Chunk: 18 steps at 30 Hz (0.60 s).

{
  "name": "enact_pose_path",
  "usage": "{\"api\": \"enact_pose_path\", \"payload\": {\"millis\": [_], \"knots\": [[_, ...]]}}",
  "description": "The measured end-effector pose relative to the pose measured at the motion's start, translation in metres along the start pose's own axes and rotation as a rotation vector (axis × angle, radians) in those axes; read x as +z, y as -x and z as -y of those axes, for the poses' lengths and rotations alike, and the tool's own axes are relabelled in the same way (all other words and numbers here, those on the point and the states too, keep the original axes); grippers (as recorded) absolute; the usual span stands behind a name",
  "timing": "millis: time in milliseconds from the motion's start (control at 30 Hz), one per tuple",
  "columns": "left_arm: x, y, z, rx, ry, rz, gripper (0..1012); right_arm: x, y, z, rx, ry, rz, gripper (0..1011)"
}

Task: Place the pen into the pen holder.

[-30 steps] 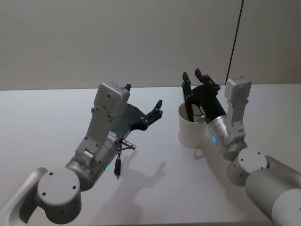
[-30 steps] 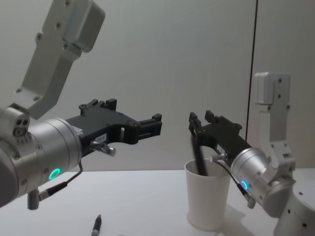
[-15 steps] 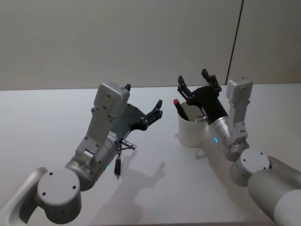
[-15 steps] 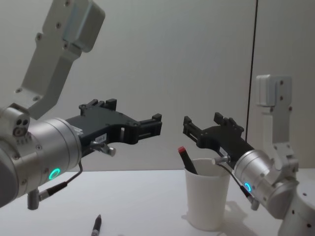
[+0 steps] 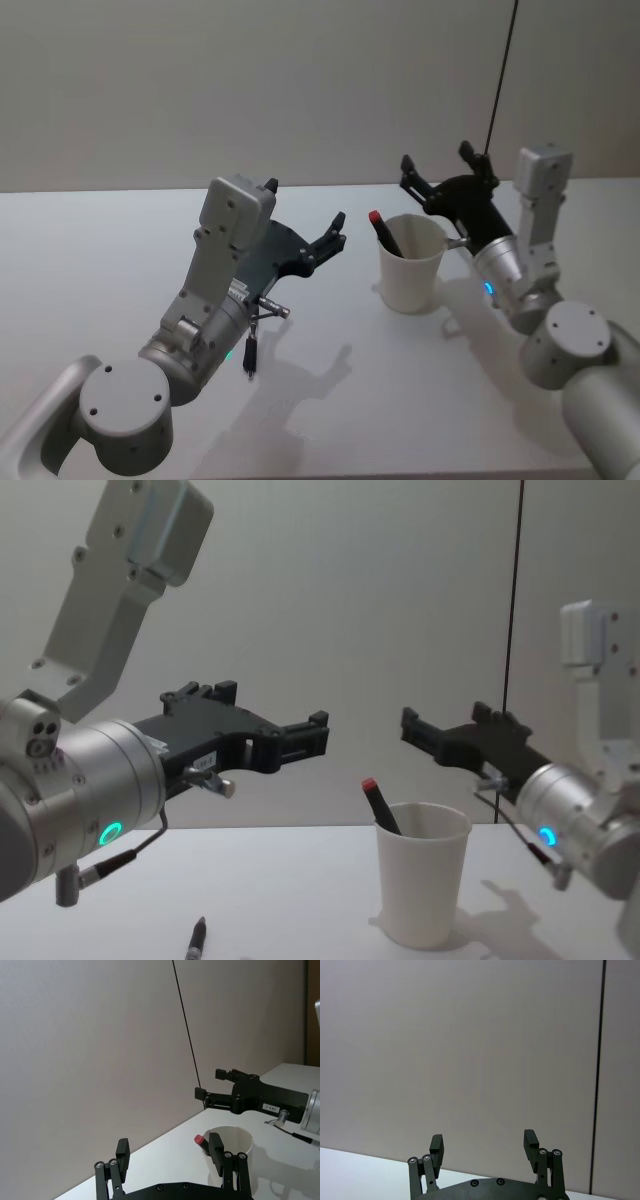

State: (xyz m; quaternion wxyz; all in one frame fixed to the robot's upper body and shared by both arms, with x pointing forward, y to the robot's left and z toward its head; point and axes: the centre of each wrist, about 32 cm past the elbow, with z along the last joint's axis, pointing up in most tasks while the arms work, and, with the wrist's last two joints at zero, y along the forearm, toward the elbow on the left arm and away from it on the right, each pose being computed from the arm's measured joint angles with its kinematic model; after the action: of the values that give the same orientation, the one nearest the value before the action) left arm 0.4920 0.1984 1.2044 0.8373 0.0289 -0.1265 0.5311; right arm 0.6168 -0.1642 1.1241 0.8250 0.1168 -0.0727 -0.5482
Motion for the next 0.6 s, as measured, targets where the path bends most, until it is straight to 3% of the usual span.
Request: {"api": "enact_pose_path", "payload": {"millis": [333,600], "knots": [[0.0,0.0,0.0,0.0,0.0,0.0,1004,0.024,-0.024,0.026,-0.036,0.064,0.038,1001],[0.0,0.0,0.0,0.0,0.0,0.0,1004,0.036,-0.041,0.05,-0.07,0.112,0.079,1001]]}}
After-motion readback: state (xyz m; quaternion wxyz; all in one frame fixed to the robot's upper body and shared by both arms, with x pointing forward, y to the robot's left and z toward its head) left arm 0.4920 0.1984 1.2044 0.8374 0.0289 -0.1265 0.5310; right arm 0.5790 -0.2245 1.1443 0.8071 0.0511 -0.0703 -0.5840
